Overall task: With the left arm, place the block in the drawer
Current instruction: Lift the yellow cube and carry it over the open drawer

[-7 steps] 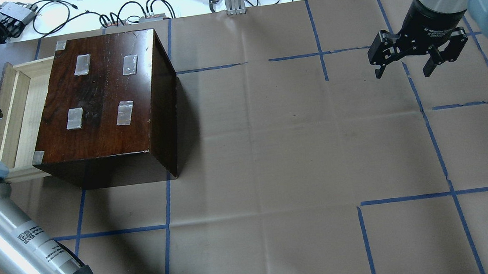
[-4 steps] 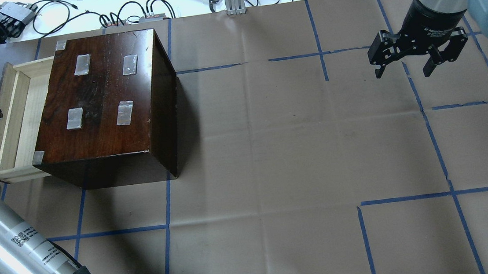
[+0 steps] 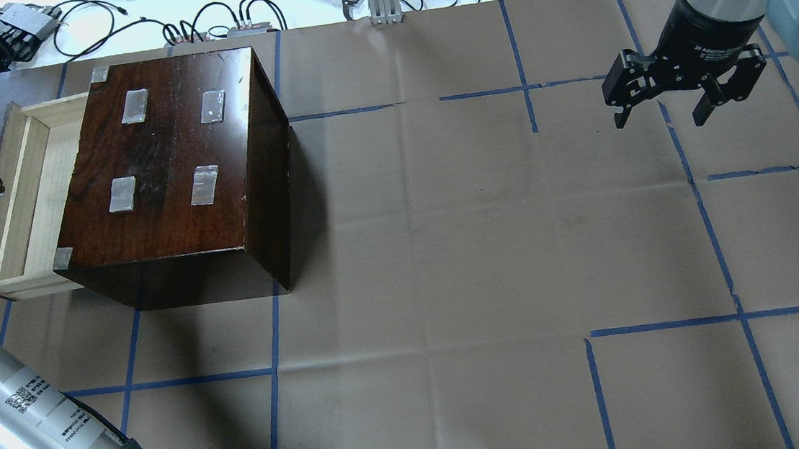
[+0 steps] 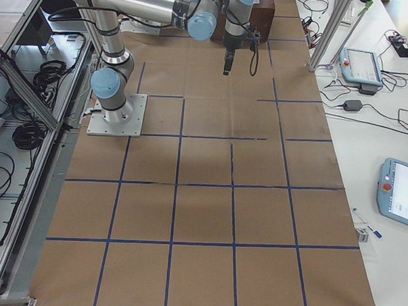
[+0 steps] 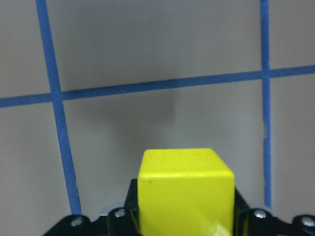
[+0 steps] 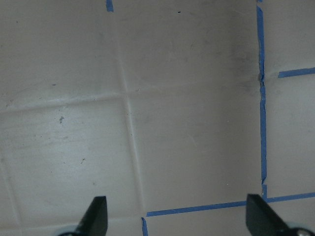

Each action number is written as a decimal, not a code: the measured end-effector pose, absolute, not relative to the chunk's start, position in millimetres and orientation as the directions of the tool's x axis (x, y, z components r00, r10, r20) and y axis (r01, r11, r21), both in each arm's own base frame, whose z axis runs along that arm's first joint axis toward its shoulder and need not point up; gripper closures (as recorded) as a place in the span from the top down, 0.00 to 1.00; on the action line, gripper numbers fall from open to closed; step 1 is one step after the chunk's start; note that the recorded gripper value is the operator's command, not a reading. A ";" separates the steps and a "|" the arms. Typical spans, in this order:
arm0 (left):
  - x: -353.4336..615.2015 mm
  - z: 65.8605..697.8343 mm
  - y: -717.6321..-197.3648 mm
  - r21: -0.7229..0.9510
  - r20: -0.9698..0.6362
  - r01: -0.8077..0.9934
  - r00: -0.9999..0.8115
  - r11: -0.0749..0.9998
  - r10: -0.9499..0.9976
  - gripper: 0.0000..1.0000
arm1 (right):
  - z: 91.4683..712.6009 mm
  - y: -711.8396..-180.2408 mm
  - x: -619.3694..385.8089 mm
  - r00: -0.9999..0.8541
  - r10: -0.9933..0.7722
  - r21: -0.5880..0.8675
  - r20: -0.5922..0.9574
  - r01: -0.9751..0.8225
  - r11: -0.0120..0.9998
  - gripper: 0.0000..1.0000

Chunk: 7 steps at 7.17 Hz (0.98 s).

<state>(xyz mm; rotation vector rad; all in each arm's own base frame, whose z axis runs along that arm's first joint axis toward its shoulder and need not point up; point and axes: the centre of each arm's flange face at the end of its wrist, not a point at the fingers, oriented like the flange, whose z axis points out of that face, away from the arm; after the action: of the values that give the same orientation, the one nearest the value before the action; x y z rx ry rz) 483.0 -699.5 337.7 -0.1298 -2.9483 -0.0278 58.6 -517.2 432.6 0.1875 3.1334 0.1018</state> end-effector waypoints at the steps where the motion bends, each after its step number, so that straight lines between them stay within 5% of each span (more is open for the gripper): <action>1: 474.4 353.8 -692.9 0.030 0.209 0.079 -0.975 0.996 0.071 0.27 | 432.4 -517.1 58.6 -0.993 0.119 0.065 0.003 0.119 0.991 1.00; 7: 414.9 395.0 -645.6 0.136 0.296 0.025 -0.955 0.990 -0.017 0.28 | 432.7 -517.2 58.6 -0.993 0.119 0.065 0.003 0.119 0.991 1.00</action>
<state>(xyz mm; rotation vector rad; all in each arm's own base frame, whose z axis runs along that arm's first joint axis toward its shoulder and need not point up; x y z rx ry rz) 414.9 -645.6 395.0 -0.0057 -2.8337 -0.1994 58.6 -517.2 432.7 0.1874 3.1334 0.1015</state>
